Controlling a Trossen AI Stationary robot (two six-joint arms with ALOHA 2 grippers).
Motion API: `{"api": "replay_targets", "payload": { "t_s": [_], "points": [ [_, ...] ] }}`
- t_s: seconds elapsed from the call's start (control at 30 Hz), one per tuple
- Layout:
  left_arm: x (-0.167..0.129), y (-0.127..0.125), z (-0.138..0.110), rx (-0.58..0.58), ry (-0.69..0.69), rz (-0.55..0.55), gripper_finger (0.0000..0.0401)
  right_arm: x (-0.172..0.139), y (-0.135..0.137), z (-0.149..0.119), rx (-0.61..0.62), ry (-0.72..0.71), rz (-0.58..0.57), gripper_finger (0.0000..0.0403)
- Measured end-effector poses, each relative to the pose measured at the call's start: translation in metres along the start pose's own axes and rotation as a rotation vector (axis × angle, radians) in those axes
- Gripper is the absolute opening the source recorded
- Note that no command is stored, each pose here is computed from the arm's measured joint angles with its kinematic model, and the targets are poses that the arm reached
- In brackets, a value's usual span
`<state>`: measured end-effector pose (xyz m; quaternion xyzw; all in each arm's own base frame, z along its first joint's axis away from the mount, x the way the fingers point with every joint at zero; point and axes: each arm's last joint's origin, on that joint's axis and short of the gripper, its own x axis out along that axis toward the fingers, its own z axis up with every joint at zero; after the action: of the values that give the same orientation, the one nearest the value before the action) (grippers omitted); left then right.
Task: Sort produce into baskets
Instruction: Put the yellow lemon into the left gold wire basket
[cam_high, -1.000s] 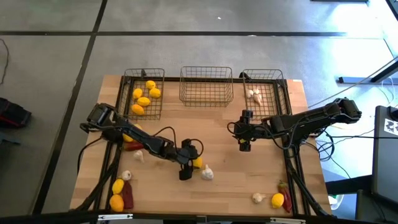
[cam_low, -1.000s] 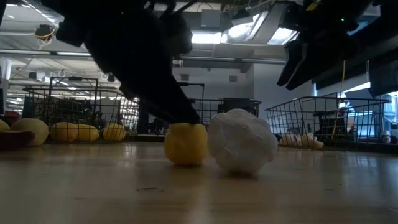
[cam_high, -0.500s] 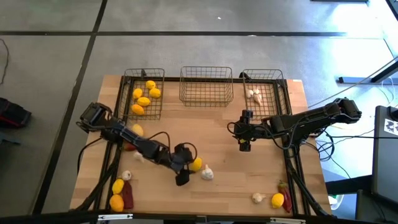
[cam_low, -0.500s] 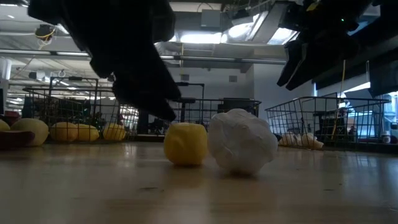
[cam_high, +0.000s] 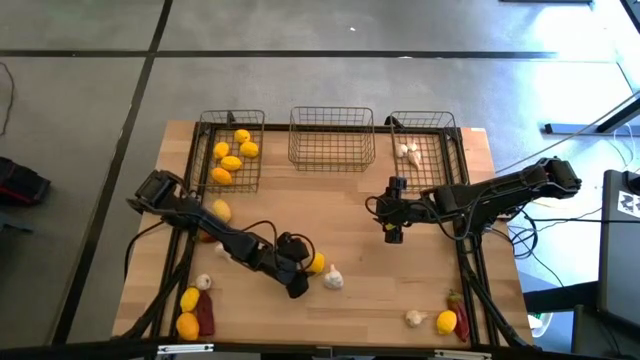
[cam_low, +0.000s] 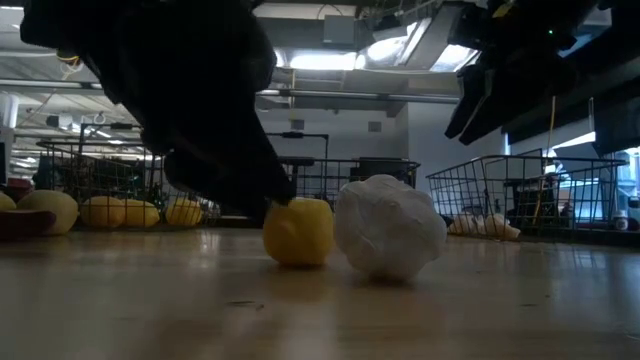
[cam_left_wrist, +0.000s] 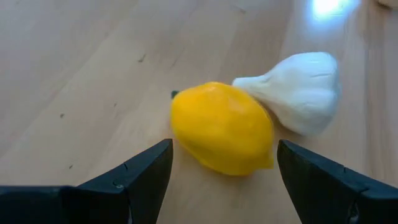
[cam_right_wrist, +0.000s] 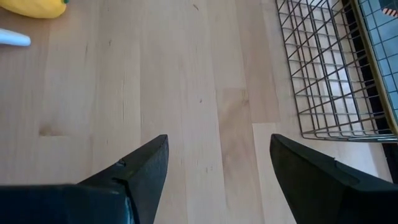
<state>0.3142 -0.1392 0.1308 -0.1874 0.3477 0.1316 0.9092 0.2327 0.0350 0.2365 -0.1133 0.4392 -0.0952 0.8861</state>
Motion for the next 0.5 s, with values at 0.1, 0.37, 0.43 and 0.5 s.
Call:
{"api": "replay_targets", "payload": {
  "t_s": [0.1, 0.37, 0.43, 0.5],
  "points": [
    [0.003, 0.0, -0.002, -0.001, -0.003, 0.007, 0.0282, 0.0, 0.0, 0.001, 0.003, -0.006, 0.0, 0.0276],
    [0.001, 0.013, -0.009, 0.066, 0.084, 0.131, 0.0282, 0.0, 0.0, 0.001, 0.006, -0.013, 0.007, 0.0276],
    [0.001, 0.016, -0.009, 0.071, 0.093, 0.146, 0.0282, 0.0, 0.0, 0.001, 0.006, -0.013, 0.008, 0.0276],
    [0.0, 0.015, -0.007, 0.065, 0.082, 0.137, 0.0282, 0.0, 0.0, 0.002, 0.008, -0.015, 0.008, 0.0276]
  ]
}}
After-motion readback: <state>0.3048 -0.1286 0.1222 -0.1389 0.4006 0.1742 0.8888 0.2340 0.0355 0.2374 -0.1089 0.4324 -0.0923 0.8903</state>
